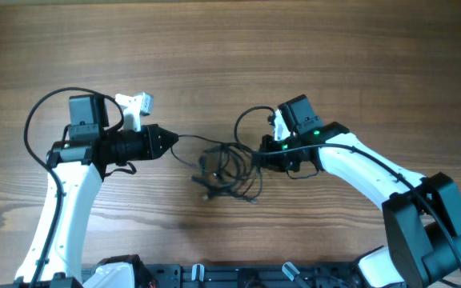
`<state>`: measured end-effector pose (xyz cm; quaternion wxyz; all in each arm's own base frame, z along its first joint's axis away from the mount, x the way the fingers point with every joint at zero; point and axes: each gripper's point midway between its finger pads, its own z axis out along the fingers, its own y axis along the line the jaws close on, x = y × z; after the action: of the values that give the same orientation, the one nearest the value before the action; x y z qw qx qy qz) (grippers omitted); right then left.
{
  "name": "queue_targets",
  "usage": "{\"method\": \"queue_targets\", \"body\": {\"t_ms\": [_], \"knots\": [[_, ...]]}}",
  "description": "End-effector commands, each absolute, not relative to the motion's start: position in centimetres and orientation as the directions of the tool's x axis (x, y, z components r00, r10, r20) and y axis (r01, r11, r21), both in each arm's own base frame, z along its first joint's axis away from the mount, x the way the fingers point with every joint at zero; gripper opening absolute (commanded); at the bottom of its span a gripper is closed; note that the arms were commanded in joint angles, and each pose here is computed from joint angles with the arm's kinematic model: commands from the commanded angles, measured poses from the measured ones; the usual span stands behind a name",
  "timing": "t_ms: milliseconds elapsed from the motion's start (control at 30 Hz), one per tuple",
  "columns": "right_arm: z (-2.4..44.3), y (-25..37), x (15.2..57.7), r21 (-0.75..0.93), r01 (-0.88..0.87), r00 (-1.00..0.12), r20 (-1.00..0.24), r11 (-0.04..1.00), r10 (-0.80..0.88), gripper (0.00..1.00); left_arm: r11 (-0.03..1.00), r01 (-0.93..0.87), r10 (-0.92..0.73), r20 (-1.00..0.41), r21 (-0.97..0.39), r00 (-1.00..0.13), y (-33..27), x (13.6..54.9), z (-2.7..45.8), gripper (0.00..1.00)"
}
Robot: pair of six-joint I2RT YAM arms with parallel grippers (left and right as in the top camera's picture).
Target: Untangle cables
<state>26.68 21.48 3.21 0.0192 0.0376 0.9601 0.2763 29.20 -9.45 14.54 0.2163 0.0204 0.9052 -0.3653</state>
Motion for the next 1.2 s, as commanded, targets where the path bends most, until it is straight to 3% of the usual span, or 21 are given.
{"method": "queue_targets", "body": {"t_ms": [0, 133, 467, 600, 733, 933, 1067, 1167], "knots": [[1.6, 17.4, 27.7, 0.331, 0.136, -0.981, -0.087, 0.934, 0.174, 0.14, 0.730, 0.217, -0.127, -0.440, -0.648, -0.889, -9.2, 29.3, 15.7, 0.04], [1.2, 16.1, 27.5, 0.262, 0.176, -0.975, -0.090, 0.949, 0.205, 0.14, 0.724, 0.217, -0.127, -0.436, -0.655, -0.891, -9.3, 29.2, 15.7, 0.04], [1.8, 16.7, 27.9, 0.276, 0.053, -0.988, -0.123, 0.960, 0.090, 0.15, 0.547, 0.323, -0.115, -0.452, -0.772, -0.885, -11.9, 28.2, 18.7, 0.04], [2.4, 15.6, 28.1, 0.216, 0.082, -0.985, -0.129, 0.973, 0.111, 0.05, 0.546, 0.399, -0.130, -0.545, -0.736, -0.828, -11.3, 29.1, 21.3, 0.04], [2.4, 14.2, 28.2, 0.191, 0.171, -0.975, -0.106, 0.967, 0.193, 0.04, 0.613, 0.409, -0.236, -0.650, -0.676, -0.722, -7.6, 30.6, 25.9, 0.04], [2.3, 12.9, 28.5, 0.201, 0.239, -0.962, -0.081, 0.950, 0.259, 0.04, 0.626, 0.211, -0.556, -0.619, -0.751, -0.555, 0.4, 31.6, 31.4, 0.04], [3.1, 15.5, 28.8, 0.338, 0.130, -0.984, -0.074, 0.932, 0.165, 0.05, 0.607, 0.204, -0.575, -0.601, -0.768, -0.555, 0.3, 30.9, 31.9, 0.04], [5.1, 19.7, 28.5, 0.550, -0.063, -0.995, -0.101, 0.833, -0.008, 0.18, 0.616, 0.226, -0.497, -0.595, -0.754, -0.631, -2.2, 30.5, 30.1, 0.04]]}}
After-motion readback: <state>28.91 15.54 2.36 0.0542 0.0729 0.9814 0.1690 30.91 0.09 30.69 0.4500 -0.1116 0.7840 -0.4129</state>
